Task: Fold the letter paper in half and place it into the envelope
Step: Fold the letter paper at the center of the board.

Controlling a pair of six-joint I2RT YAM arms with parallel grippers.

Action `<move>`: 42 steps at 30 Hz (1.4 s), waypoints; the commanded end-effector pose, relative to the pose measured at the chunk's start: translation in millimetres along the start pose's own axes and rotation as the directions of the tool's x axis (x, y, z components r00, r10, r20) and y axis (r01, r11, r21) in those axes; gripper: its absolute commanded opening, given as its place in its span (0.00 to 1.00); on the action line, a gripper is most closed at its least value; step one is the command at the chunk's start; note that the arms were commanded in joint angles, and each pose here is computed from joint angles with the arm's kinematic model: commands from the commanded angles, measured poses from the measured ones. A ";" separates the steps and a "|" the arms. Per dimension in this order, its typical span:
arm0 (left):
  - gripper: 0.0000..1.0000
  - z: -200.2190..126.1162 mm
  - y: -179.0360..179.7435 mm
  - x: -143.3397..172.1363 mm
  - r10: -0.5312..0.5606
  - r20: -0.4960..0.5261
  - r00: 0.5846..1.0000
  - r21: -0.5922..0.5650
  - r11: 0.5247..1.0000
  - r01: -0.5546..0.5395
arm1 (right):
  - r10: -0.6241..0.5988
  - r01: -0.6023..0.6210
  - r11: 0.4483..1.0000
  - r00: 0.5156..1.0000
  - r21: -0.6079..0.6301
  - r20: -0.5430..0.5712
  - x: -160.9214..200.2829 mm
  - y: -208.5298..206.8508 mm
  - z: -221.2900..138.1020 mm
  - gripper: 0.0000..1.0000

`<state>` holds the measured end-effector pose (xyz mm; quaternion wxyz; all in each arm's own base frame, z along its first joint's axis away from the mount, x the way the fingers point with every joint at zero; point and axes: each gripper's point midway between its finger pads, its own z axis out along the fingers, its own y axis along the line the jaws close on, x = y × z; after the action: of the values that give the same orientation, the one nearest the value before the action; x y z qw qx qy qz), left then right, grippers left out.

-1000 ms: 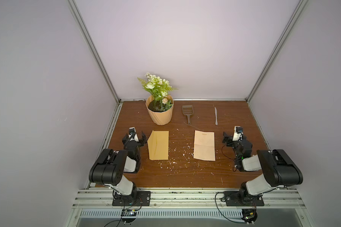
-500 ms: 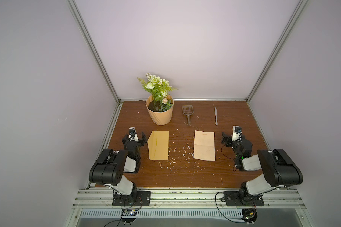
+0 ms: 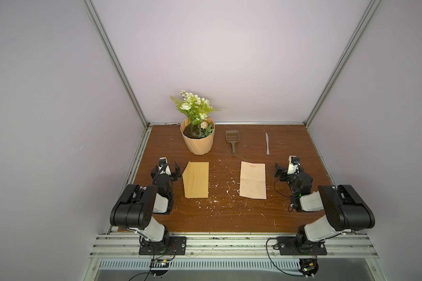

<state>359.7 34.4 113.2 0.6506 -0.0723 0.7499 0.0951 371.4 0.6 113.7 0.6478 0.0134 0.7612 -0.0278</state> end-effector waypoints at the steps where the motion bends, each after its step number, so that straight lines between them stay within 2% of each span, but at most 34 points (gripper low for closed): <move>1: 1.00 2.1 4.4 -22.6 -0.025 0.057 0.998 -0.012 1.000 0.025 | 0.019 -0.033 0.982 0.997 0.184 0.076 -26.9 -24.7 -10.9 0.99; 3: 1.00 5.1 -5.2 -33.5 0.044 0.023 0.999 -0.030 0.999 -0.044 | 0.026 -0.037 0.967 0.999 0.251 0.046 -41.0 -31.8 -12.5 1.00; 4: 1.00 5.0 -20.9 -45.5 0.106 0.026 0.994 -0.017 0.994 -0.105 | 0.040 -0.048 0.966 0.999 0.253 0.037 -53.6 -31.7 -10.6 1.00; 6: 1.00 -1.9 -50.4 -70.7 0.168 0.076 0.983 0.036 0.985 -0.171 | 0.030 -0.039 0.972 0.999 0.230 0.039 -81.0 -27.3 -7.1 1.00; 8: 1.00 -9.6 -75.7 -101.5 0.128 0.133 0.983 0.081 0.987 -0.139 | 0.037 -0.052 0.978 0.996 0.203 0.078 -103.6 -23.2 -7.7 1.00; 10: 0.99 -10.3 -110.1 -121.2 0.100 0.128 0.987 0.164 0.979 -0.120 | 0.051 -0.071 0.983 0.992 0.170 0.116 -118.4 -18.6 -10.1 1.00; 12: 0.99 -12.5 -156.8 -139.5 0.103 0.123 0.987 0.259 0.957 -0.132 | 0.071 -0.085 0.988 0.991 0.127 0.111 -124.7 -11.2 -10.2 0.99; 14: 0.99 -20.8 -213.5 -155.6 0.104 0.138 0.985 0.379 0.913 -0.150 | 0.088 -0.097 0.991 0.992 0.089 0.093 -127.9 -3.8 -10.6 1.00; 15: 0.92 -23.3 -237.0 -158.3 0.097 0.133 0.986 0.434 0.889 -0.146 | 0.096 -0.102 0.992 0.991 0.070 0.091 -129.8 0.4 -12.0 0.99; 16: 0.80 -26.0 -263.5 -161.4 0.076 0.115 0.990 0.495 0.860 -0.124 | 0.101 -0.106 0.993 0.991 0.053 0.086 -130.1 3.9 -14.1 0.99; 18: 0.51 -21.7 -304.7 -157.5 0.024 0.032 0.999 0.582 0.812 -0.038 | 0.104 -0.106 0.994 0.992 0.023 0.071 -129.2 10.9 -18.2 1.00; 20: 0.16 -14.6 -344.8 -151.2 -0.038 -0.084 0.996 0.666 0.741 0.084 | 0.101 -0.102 0.995 0.994 0.019 0.041 -125.9 15.1 -23.1 0.97; 21: 0.06 -13.2 -363.4 -146.1 -0.045 -0.134 0.990 0.703 0.700 0.127 | 0.095 -0.095 0.995 0.995 0.019 0.025 -124.9 16.2 -25.2 0.91; 22: 0.00 -11.6 -383.8 -137.9 -0.038 -0.192 0.981 0.738 0.654 0.170 | 0.082 -0.082 0.996 0.997 0.023 -0.007 -120.4 17.1 -27.4 0.86; 23: 0.00 -10.2 -402.3 -127.8 -0.025 -0.251 0.968 0.760 0.615 0.213 | 0.076 -0.074 0.996 0.996 0.040 -0.038 -117.1 14.9 -29.6 0.83; 25: 0.00 -11.1 -430.5 -104.6 0.037 -0.328 0.944 0.782 0.571 0.249 | 0.067 -0.060 0.995 0.993 0.080 -0.092 -112.0 8.8 -34.3 0.76; 27: 0.00 -16.4 -454.1 -96.0 0.086 -0.341 0.936 0.808 0.536 0.245 | 0.057 -0.045 0.995 0.990 0.091 -0.129 -109.7 6.1 -39.7 0.74; 32: 0.00 -29.5 -486.3 -56.1 0.129 -0.432 0.893 0.817 0.475 0.327 | 0.016 -0.005 0.996 0.991 0.084 -0.130 -105.4 3.1 -54.4 0.87; 37: 0.00 -39.3 -495.9 -23.7 0.197 -0.469 0.861 0.820 0.460 0.341 | -0.026 0.029 0.999 0.994 0.029 -0.105 -107.2 9.4 -64.2 0.91; 42: 0.00 -46.9 -490.8 6.0 0.256 -0.509 0.822 0.811 0.462 0.358 | -0.078 0.077 0.997 0.987 -0.018 -0.144 -97.5 17.2 -65.0 0.91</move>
<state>436.3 -450.8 97.3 0.3645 0.2261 0.8358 -0.3427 325.5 15.5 221.5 0.5939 0.0125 0.8030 -0.0480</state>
